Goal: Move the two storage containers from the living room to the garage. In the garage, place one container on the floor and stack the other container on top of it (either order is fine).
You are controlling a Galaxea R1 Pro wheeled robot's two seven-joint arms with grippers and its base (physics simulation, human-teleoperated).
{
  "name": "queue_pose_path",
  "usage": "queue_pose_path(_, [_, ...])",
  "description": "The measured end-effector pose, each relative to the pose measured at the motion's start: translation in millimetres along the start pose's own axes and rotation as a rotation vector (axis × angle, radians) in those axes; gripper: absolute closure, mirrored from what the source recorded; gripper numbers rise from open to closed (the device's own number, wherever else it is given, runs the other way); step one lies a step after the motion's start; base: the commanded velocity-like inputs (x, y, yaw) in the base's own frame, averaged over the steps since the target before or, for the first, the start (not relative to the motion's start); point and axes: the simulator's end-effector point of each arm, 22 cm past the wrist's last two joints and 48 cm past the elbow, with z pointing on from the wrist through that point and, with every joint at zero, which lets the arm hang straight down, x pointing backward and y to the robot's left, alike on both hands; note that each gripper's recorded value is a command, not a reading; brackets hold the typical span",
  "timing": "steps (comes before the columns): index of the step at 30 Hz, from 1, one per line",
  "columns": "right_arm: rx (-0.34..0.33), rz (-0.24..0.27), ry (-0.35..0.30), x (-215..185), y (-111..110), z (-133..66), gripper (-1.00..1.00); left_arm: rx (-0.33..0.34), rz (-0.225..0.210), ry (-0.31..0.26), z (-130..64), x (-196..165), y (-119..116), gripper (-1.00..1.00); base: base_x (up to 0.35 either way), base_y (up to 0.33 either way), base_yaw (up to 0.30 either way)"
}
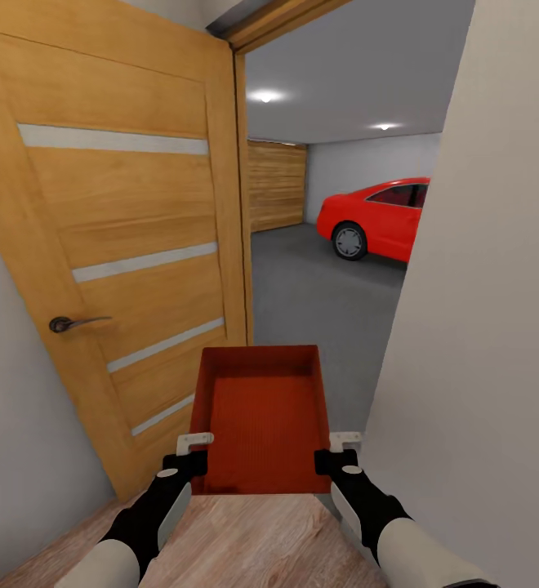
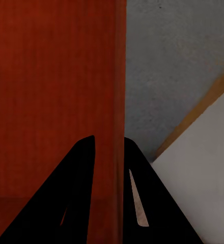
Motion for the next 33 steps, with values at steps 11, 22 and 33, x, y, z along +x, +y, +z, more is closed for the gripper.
queue_pose_path(11, [0.000, 0.001, -0.002, -0.4, 0.1, -0.1, 1.00, 0.000, 0.001, -0.002, 0.0, -0.7, 0.1, 1.00, 0.193, 0.247, -0.098])
queue_pose_path(22, [0.000, 0.000, -0.002, -0.5, 0.1, -0.1, 1.00, 0.000, 0.001, -0.002, 0.0, -0.6, 0.1, 1.00, 0.194, 0.181, -0.244])
queue_pose_path(33, [0.000, 0.001, -0.001, -0.1, 0.3, -0.1, 1.00, -0.001, 0.002, -0.001, 0.0, -0.6, 0.3, 1.00, 0.185, 0.160, -0.246])
